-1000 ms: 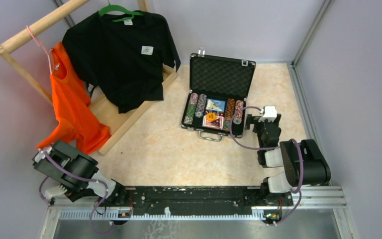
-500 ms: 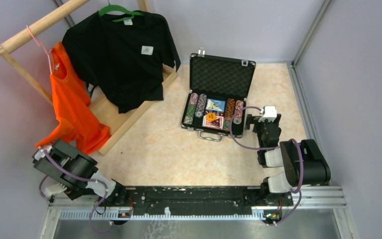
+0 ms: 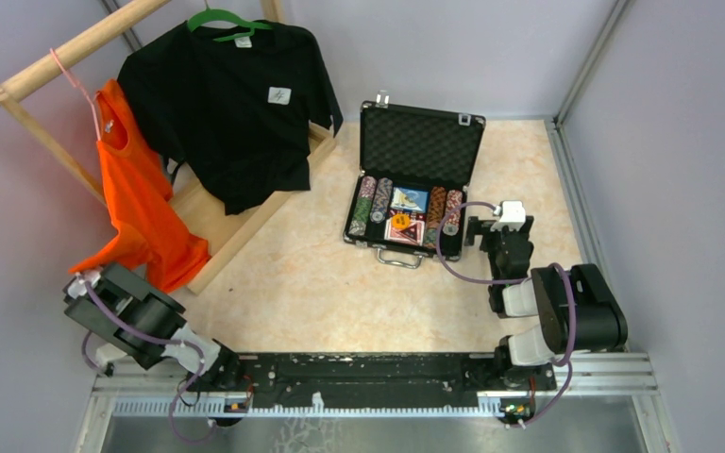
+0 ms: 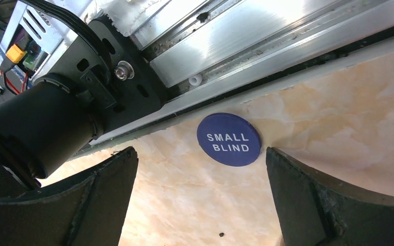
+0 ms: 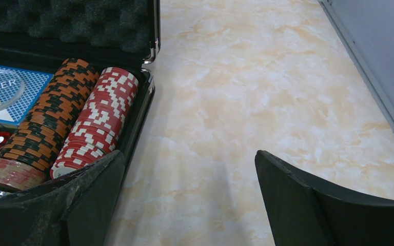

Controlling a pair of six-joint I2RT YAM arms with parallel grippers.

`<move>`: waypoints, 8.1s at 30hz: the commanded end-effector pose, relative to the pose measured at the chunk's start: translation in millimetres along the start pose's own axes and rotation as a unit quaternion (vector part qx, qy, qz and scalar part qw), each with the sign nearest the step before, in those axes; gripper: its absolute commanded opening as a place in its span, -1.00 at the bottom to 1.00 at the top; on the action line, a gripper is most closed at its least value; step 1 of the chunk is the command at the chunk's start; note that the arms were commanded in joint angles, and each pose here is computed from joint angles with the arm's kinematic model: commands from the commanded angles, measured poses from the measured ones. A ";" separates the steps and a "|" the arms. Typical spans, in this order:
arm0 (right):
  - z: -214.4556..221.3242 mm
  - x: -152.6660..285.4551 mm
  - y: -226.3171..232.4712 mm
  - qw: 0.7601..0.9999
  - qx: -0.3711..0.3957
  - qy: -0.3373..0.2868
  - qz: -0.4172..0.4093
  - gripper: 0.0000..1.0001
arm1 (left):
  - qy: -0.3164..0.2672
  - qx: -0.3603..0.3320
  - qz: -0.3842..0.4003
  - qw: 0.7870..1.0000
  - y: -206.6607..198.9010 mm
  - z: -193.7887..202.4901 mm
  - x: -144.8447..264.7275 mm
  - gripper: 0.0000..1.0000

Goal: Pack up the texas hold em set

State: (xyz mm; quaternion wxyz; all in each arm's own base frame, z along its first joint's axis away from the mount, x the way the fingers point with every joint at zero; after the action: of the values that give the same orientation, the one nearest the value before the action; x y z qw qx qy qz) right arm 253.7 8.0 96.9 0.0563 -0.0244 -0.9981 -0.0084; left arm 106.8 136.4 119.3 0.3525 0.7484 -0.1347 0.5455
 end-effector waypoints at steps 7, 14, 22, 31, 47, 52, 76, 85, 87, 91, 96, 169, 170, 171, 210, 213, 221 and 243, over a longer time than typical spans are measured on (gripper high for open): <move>-15.3 -6.1 0.4 0.999 -0.008 -0.042 -0.001 0.98 | -0.042 0.009 0.001 0.999 0.4 -14.3 33.9 0.99; -15.3 -6.1 0.4 0.999 -0.008 -0.042 -0.001 0.98 | -0.041 0.017 -0.069 0.997 22.9 -15.7 9.4 0.99; -15.3 -6.1 0.4 0.999 -0.008 -0.042 -0.001 0.98 | -0.050 0.021 -0.085 0.995 36.0 -20.6 -0.5 0.99; -15.2 -6.1 0.3 0.999 -0.008 -0.042 -0.001 0.98 | -0.074 0.032 -0.088 0.993 36.8 -31.0 -1.3 0.99; -15.3 -6.1 0.5 0.999 -0.008 -0.042 -0.002 0.98 | -0.035 0.038 -0.057 0.997 17.2 -21.5 -5.8 0.99; -15.2 -6.1 0.4 0.999 -0.008 -0.042 -0.001 0.98 | -0.036 0.037 -0.057 0.997 15.2 -19.1 -5.9 0.99; -15.3 -6.1 0.4 0.999 -0.008 -0.042 -0.001 0.98 | -0.029 -0.005 -0.073 0.997 -3.2 8.0 -10.3 0.98; -15.2 -6.1 0.4 0.999 -0.008 -0.042 -0.001 0.98 | 0.005 -0.050 -0.060 0.997 -9.9 42.6 -16.4 0.98; -15.0 -6.1 0.4 0.999 -0.008 -0.042 -0.001 0.98 | 0.006 -0.056 -0.065 0.996 -9.6 48.8 -17.6 0.98; -15.4 -6.1 0.4 0.999 -0.008 -0.042 -0.001 0.98 | 0.007 -0.079 -0.067 0.995 -10.7 66.8 -19.7 0.98; -15.2 -6.1 0.4 0.999 -0.008 -0.042 -0.001 0.98 | 0.008 -0.111 -0.064 0.992 -13.8 95.7 -22.0 0.98; -15.1 -5.9 0.4 0.999 -0.008 -0.043 -0.002 0.98 | -0.415 -0.350 0.184 0.819 76.6 125.0 4.8 0.98; -15.5 -6.0 0.4 0.999 -0.008 -0.044 -0.002 0.98 | -0.410 -0.346 0.172 0.827 73.9 122.8 5.0 0.98; -15.6 -6.0 0.3 0.999 -0.008 -0.044 -0.001 0.98 | -0.399 -0.337 0.162 0.837 71.7 121.5 6.1 0.98; -15.6 -6.1 0.4 0.999 -0.008 -0.043 -0.001 0.98 | -0.337 -0.475 0.381 0.718 46.6 231.2 44.4 0.98; -15.5 -6.1 0.3 0.999 -0.008 -0.043 -0.001 0.98 | -0.363 -0.456 0.376 0.720 68.4 229.4 57.0 0.98; -15.5 -6.1 0.3 0.999 -0.008 -0.043 -0.001 0.98 | -0.378 -0.423 0.362 0.739 112.9 201.4 63.2 0.98; -15.5 -6.1 0.4 0.999 -0.008 -0.043 -0.001 0.98 | -0.339 -0.554 0.436 0.623 159.9 221.0 67.4 0.99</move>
State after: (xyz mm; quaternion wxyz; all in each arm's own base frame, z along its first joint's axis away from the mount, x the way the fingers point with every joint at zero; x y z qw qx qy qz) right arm 253.7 8.0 96.9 0.0561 -0.0244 -0.9981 -0.0082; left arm 195.0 -112.6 199.2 0.3714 0.4366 -0.8021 0.1679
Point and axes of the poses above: each gripper's point midway between its finger pads, its own x axis back along the fingers, its own y axis along the line the jaws close on, z = x × y, the point moved 10 cm from there along x, back along the fingers, and after that the axes turned 4 degrees about -x, right-handed, at the moved point
